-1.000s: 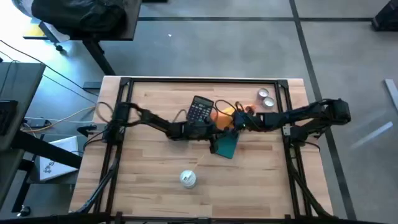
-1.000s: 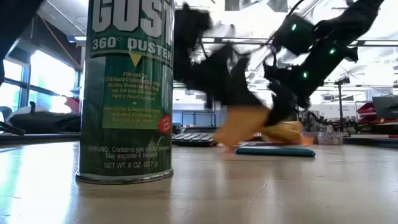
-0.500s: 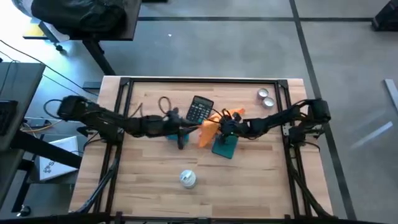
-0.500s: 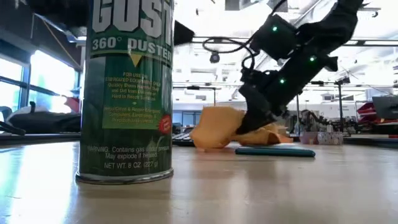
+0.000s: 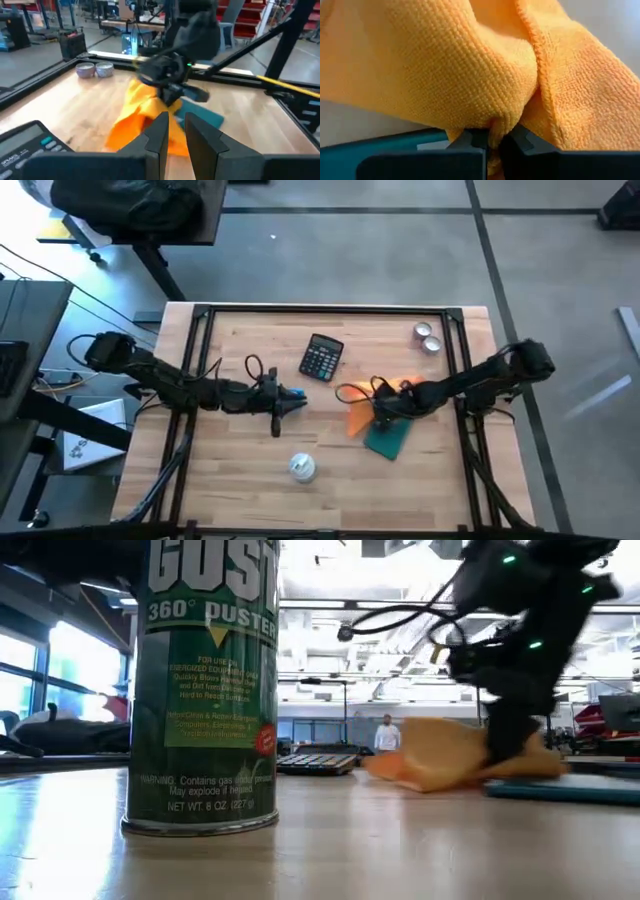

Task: Apply microfiber cloth
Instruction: Wipe the back of the cellphone using the microfiber cloth

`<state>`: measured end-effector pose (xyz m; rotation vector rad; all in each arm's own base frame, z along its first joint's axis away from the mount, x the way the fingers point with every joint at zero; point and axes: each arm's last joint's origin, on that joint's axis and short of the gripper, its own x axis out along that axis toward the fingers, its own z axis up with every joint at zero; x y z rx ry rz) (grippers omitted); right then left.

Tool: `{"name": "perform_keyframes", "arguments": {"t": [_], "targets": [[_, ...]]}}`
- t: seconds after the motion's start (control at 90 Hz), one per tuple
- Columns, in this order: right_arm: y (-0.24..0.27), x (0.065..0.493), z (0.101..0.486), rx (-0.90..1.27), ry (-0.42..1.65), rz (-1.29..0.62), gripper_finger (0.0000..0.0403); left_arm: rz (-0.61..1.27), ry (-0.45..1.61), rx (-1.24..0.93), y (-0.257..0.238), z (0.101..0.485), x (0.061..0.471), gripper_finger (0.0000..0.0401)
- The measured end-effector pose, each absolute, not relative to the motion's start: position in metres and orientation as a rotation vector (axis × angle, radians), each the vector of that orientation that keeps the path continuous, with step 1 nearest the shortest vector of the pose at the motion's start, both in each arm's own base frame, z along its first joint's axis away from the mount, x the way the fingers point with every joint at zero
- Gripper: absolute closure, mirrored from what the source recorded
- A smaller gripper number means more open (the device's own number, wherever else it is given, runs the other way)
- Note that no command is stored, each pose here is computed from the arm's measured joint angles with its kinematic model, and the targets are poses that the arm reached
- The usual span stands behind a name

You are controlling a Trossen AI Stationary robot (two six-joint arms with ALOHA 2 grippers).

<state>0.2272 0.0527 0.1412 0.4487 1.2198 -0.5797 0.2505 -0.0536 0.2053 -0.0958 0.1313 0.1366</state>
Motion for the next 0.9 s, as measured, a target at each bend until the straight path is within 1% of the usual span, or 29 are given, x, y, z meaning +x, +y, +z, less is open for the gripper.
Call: {"name": "perform_keyframes", "arguments": {"t": [0.189, 0.422, 0.5, 0.644, 0.767, 0.9], "targets": [[0.084, 0.198, 0.145, 0.621, 1.443, -0.583, 0.0403, 0.135, 0.123, -0.093, -0.054, 0.207, 0.250, 0.0355], [0.123, 0.175, 0.146, 0.804, 1.656, -0.514, 0.0403, 0.134, 0.095, -0.092, -0.053, 0.210, 0.250, 0.0355], [0.130, 0.170, 0.147, 0.834, 1.709, -0.501, 0.0403, 0.136, 0.090, -0.087, -0.053, 0.211, 0.250, 0.0355], [0.134, 0.168, 0.150, 0.822, 1.700, -0.531, 0.0403, 0.134, 0.061, -0.070, -0.053, 0.214, 0.251, 0.0355], [0.128, 0.173, 0.164, 0.718, 1.598, -0.645, 0.0403, 0.139, 0.045, -0.052, -0.052, 0.216, 0.251, 0.0355], [0.117, 0.183, 0.190, 0.573, 1.505, -0.744, 0.0403, 0.173, 0.038, -0.037, -0.050, 0.218, 0.250, 0.0355]]}}
